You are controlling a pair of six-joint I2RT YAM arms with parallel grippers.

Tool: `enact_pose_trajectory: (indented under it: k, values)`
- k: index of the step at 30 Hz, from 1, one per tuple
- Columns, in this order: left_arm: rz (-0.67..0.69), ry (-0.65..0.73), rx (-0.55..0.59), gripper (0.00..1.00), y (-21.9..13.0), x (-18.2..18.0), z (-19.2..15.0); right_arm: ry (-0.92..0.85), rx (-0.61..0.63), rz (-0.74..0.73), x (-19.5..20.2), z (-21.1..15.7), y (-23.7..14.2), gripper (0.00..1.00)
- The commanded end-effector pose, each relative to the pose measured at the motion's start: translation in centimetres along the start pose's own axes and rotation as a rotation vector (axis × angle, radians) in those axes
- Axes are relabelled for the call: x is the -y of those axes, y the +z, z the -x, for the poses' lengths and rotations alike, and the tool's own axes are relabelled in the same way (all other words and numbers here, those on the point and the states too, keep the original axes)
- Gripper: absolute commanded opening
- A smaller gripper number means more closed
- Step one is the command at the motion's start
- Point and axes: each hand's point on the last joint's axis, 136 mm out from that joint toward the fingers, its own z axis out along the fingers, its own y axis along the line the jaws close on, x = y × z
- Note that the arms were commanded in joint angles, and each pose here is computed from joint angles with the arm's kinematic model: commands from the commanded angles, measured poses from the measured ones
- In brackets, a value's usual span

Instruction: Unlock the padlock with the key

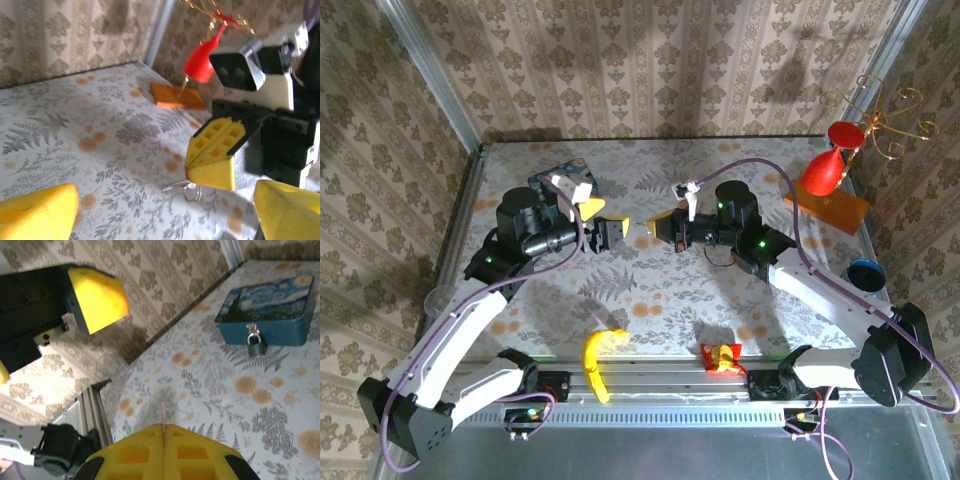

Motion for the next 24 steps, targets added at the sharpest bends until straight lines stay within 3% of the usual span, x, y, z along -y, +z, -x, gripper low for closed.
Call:
enact_pose_trajectory:
  k: [1,11,12,15,19,24]
  values:
    - [0.090,-0.052,0.119,0.96,-1.2,-1.2,2.1,0.015,0.187,0.018,-1.0,4.2,-0.9,0.00]
    - [-0.045,-0.130,0.104,1.00,0.0,0.0,2.4,0.084,0.284,0.098,-1.1,5.1,-0.8,0.00]
    - [-0.087,-0.156,0.102,0.97,0.4,0.2,2.6,0.084,0.291,0.115,-1.3,5.3,-0.8,0.00]
    - [-0.233,-0.229,0.096,0.73,1.6,1.2,2.8,0.086,0.297,0.154,-1.9,5.6,-0.7,0.00]
    - [-0.359,-0.259,0.084,0.64,2.3,2.5,3.1,0.083,0.307,0.199,-2.7,6.2,-0.6,0.00]
    - [-0.378,-0.242,0.084,0.56,2.3,2.8,3.2,0.082,0.304,0.218,-3.0,6.4,-0.5,0.00]
